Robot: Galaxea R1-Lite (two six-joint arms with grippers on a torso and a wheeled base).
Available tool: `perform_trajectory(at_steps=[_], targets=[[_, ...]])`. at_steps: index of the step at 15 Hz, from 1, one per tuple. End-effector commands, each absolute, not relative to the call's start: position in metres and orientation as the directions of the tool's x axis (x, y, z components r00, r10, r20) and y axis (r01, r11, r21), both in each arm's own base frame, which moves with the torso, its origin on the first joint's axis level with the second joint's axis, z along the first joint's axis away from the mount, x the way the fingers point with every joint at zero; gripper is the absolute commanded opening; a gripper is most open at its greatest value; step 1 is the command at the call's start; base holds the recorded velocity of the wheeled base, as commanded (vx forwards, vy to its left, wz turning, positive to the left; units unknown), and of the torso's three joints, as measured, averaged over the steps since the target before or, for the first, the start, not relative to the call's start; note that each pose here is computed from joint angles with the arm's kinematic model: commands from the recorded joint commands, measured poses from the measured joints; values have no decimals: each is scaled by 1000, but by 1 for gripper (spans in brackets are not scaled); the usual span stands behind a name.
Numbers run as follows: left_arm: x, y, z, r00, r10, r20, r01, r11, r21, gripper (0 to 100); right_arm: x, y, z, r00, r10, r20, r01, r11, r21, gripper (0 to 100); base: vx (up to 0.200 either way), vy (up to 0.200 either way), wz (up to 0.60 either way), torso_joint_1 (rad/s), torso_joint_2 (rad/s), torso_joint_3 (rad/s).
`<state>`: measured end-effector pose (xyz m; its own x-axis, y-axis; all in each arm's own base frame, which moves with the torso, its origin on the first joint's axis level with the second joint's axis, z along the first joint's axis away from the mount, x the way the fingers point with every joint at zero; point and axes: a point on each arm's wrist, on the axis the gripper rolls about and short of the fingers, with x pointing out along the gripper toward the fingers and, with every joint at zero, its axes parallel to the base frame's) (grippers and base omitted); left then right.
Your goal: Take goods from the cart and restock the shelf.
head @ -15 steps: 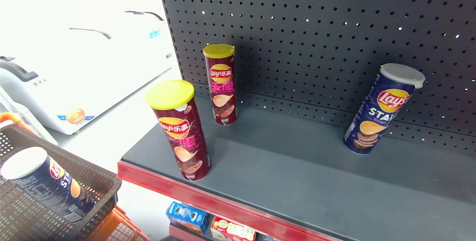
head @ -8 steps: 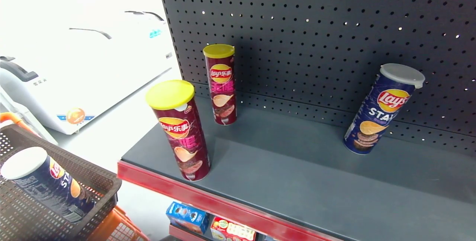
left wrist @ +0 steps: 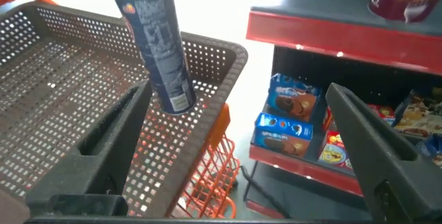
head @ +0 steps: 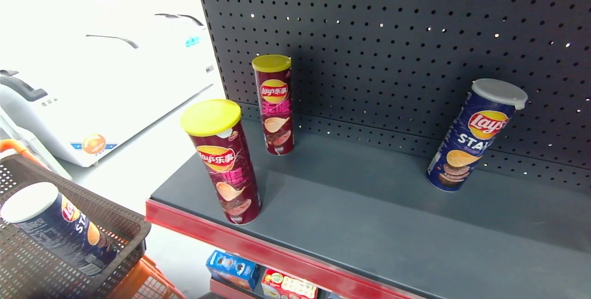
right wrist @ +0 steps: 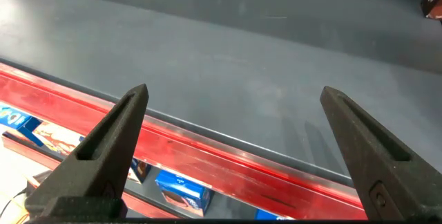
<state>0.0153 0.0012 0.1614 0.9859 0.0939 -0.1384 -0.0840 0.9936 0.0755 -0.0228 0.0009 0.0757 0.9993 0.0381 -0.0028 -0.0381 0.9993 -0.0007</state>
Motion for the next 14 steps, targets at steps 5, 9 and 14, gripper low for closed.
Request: perform_trajectory(at_steps=[5,9,14], targets=[[50,12,162,907,290,-304,-263,956,127,100,-23,1,76,999,38,-3,-38,999,-1,100,0,0,0,0,0,0],[52,18,153,817,460,-347,-418,888,194,100,-23,1,76,999,38,-3,-38,999,-1,100,0,0,0,0,0,0],[77,22,144,809,421,-411,-412,904,115,100,-23,1,76,999,38,-3,-38,999,-1,100,0,0,0,0,0,0]])
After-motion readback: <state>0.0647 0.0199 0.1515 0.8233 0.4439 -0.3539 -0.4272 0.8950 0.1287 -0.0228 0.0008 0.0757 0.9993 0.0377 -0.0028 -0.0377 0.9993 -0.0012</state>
